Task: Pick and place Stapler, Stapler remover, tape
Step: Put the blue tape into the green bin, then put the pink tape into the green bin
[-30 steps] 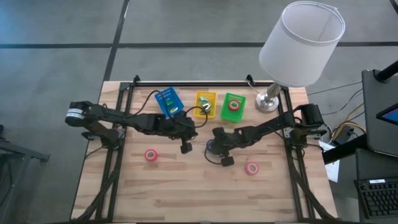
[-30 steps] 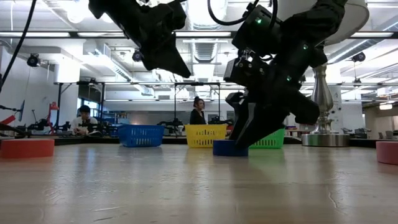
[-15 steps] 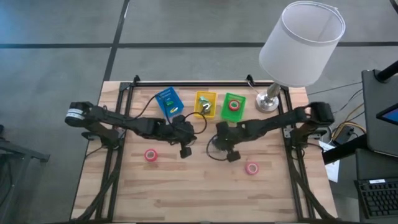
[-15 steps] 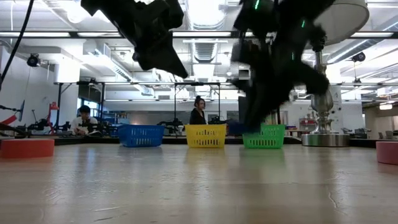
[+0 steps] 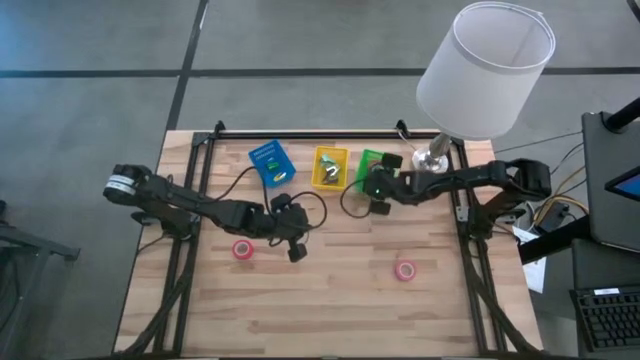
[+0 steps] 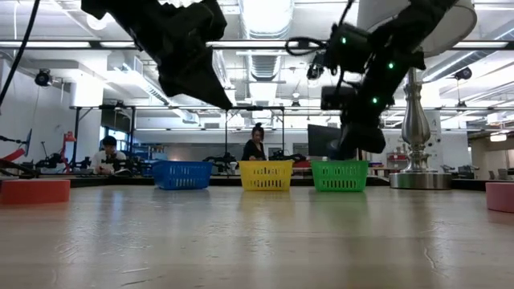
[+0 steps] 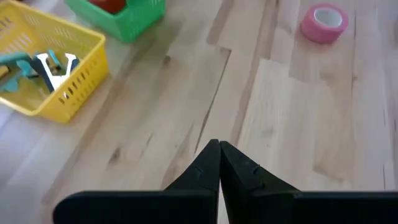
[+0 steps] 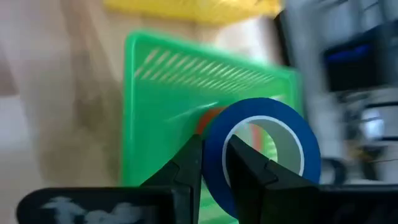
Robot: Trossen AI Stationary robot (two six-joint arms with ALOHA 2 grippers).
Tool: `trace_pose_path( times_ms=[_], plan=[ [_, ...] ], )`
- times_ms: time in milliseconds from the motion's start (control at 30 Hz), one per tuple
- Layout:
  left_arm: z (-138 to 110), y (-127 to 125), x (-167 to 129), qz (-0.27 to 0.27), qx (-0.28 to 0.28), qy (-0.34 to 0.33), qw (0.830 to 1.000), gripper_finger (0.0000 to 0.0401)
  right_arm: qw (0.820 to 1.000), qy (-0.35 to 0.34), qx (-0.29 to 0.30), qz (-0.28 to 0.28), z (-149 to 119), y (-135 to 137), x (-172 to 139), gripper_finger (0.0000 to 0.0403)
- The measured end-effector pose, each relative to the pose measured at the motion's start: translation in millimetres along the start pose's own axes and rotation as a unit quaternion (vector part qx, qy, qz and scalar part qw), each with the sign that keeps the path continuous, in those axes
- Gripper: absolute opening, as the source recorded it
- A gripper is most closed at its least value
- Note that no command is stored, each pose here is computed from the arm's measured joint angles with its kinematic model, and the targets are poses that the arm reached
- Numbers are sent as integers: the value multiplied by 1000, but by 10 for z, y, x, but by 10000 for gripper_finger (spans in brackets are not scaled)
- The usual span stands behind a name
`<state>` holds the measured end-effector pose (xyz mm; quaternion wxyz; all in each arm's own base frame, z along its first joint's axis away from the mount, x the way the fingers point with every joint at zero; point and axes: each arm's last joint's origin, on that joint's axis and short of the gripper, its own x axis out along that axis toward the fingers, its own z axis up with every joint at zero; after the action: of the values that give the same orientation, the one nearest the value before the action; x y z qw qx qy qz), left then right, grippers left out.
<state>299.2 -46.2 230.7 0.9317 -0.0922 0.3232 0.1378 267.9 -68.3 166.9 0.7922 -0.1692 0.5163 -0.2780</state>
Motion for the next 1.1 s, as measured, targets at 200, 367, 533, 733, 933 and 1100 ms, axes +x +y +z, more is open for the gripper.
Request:
trace_pose_path(
  times_ms=[200,367,533,733,933,1100],
  plan=[
    [10,-2,0,0,9,-5,1000,9,993,-1,41,113,-47,-68,131,73],
    [11,-4,-1,0,14,-6,1000,9,992,-2,44,114,-42,-43,116,90],
    [11,-3,-1,0,14,-5,1000,9,992,-1,49,113,-40,-39,113,114],
    [9,-1,-1,1,16,-4,1000,9,992,-6,50,112,-34,-57,89,142],
    [9,-2,-2,1,26,-3,1000,9,990,-36,63,119,3,-59,-127,156],
    [9,-1,-1,1,26,-3,1000,9,984,-66,82,143,-20,-35,-519,162]
  ],
)
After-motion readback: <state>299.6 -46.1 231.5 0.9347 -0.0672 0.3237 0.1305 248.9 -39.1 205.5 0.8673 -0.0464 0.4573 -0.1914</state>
